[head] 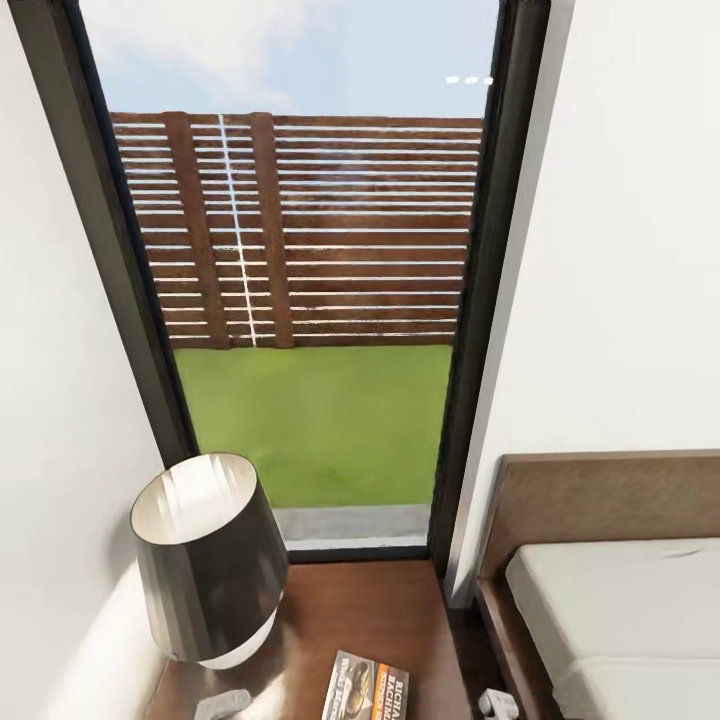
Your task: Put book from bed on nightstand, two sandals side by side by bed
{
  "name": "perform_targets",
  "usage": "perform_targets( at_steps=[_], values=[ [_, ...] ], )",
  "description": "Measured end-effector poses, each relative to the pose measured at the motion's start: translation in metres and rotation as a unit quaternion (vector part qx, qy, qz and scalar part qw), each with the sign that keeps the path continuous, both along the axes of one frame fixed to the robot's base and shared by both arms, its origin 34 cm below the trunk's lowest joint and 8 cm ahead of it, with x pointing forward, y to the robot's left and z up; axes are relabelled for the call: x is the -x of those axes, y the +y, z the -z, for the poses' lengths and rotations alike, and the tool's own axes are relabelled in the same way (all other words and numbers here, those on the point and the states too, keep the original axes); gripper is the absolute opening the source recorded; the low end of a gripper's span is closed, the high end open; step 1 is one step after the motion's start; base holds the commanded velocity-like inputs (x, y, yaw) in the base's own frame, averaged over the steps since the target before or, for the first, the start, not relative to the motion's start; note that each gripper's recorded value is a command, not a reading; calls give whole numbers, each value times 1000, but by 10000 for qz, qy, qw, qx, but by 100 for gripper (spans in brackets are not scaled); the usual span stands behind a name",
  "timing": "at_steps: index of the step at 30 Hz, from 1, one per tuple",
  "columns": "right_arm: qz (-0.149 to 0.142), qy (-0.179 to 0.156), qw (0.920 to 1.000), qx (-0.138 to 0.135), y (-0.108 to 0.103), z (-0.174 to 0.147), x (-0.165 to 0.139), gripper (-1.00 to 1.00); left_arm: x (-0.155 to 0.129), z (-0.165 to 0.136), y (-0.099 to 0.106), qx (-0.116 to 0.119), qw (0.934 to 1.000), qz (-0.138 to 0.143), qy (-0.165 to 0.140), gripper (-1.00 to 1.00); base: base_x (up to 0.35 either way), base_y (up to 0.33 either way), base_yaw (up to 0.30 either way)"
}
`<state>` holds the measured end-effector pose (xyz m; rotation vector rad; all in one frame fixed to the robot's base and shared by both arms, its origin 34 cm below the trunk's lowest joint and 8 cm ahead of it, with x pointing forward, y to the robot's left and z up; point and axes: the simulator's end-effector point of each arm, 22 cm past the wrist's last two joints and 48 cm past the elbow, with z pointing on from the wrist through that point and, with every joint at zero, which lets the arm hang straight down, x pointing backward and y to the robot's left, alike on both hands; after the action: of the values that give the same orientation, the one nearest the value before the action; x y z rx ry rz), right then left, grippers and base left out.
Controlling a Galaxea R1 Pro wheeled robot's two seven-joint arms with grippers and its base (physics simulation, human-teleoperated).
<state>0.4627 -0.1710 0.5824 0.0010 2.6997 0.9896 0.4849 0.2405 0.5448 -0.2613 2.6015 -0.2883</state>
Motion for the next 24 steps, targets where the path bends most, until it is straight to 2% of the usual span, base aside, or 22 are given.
perform_targets(
  at_steps=[2, 4, 12, 16, 20, 24],
  values=[
    [25, -160, 9996, 218, -4, 6, 2, 100, 9, 3, 1, -8, 10000, -12, 93, 100, 0, 0, 0],
    [44, -54, 9993, 359, -4, 16, 20, 100, 25, 8, 2, -34, 9997, -35, 219, 100, 0, 0, 0],
    [75, 130, 9988, 459, -3, 15, 42, 100, 71, 17, 6, -102, 9982, -98, 576, 100, 0, 0, 0],
    [142, 277, 9963, 797, -15, 23, 57, 100, 96, 20, 8, -139, 9968, -116, 772, 100, 0, 0, 0],
    [179, 571, 9927, 1049, -24, 33, 93, 100, 104, 16, 9, -164, 9966, -124, 792, 100, 0, 0, 0],
    [195, 636, 9916, 1105, -26, 33, 101, 100, 105, 14, 9, -165, 9967, -125, 788, 100, 0, 0, 0]
  ],
)
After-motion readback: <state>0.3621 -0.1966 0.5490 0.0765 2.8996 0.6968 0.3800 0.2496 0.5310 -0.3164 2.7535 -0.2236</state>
